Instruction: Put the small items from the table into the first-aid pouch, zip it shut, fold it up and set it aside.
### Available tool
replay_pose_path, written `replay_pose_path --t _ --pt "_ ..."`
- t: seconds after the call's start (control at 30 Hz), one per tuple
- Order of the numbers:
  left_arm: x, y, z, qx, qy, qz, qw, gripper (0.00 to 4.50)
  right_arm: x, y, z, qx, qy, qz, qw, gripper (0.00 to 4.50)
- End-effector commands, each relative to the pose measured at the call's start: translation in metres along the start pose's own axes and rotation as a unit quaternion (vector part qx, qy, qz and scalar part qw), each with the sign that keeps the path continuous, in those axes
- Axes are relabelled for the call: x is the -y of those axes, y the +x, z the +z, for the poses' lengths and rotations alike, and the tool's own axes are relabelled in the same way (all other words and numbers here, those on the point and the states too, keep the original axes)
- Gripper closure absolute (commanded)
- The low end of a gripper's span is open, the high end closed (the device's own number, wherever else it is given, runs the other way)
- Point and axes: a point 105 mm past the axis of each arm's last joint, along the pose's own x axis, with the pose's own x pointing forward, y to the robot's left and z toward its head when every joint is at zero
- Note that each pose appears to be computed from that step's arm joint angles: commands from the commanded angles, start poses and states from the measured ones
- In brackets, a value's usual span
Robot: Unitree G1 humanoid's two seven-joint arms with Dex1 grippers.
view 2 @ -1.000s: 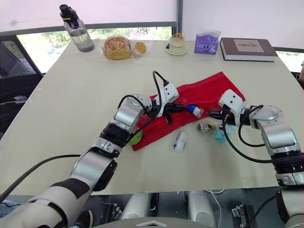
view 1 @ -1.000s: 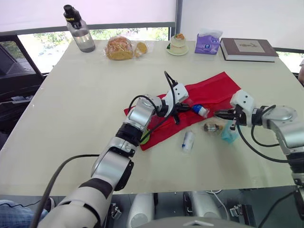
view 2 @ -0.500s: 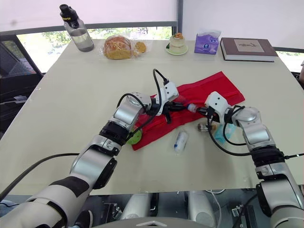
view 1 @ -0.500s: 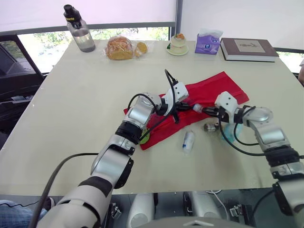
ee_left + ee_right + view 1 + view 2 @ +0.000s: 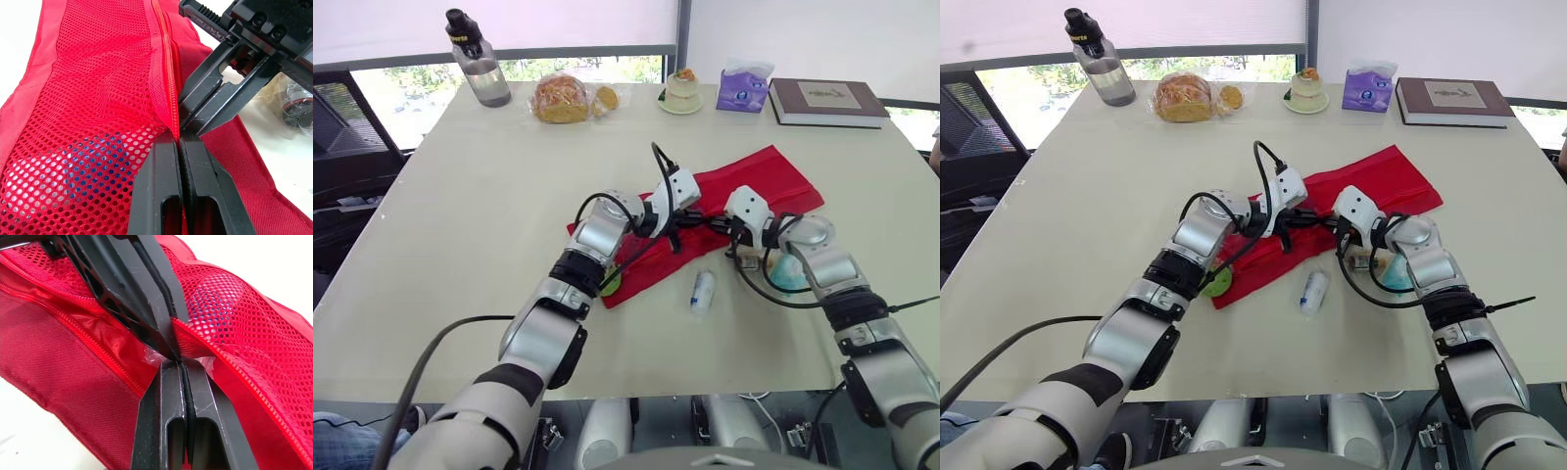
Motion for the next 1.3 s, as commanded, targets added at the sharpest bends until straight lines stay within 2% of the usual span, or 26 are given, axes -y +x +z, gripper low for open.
replay_pose_path --t 0.03,0.17,0.33,0.47,0.57,0.67,0.83,1.07,1.23,1.3 --pt "0.002 -0.001 0.009 0.015 0.021 -0.006 1.000 4.50 0.001 -0.002 0.026 0.043 -0.021 0.006 0.999 4.48" --pt "-0.003 -0.008 0.005 0.009 0.041 -0.001 0.999 4.50 0.002 -0.019 0.020 0.033 -0.015 0.009 0.999 4.48" --pt "-0.023 -0.026 -0.008 -0.014 0.051 0.029 0.998 4.50 0.009 -0.062 0.036 0.083 -0.039 -0.004 0.996 4.48" --pt "-0.033 -0.041 -0.018 -0.028 0.065 0.040 0.997 4.50 0.016 -0.096 0.037 0.079 -0.038 -0.009 0.996 4.48" --pt "-0.034 -0.052 -0.022 -0.029 0.086 0.031 0.995 4.50 0.015 -0.124 0.045 0.104 -0.014 0.011 0.994 3.67" --pt "-0.034 -0.068 -0.031 -0.035 0.119 0.012 0.992 4.50 0.012 -0.159 0.057 0.127 0.023 0.039 0.991 2.08" --pt "-0.041 -0.087 -0.046 -0.054 0.146 0.014 0.988 4.50 0.008 -0.206 0.068 0.110 0.029 0.057 0.992 0.04" --pt "-0.045 -0.094 -0.047 -0.052 0.162 0.005 0.985 4.50 0.002 -0.240 0.096 0.117 0.044 0.075 0.989 0.04" --pt "-0.047 -0.087 -0.045 -0.052 0.166 0.007 0.985 4.50 -0.014 -0.232 0.101 0.103 0.040 0.104 0.988 0.04" --pt "-0.047 -0.085 -0.041 -0.046 0.167 0.007 0.985 4.50 -0.020 -0.221 0.094 0.071 0.035 0.115 0.990 0.04"
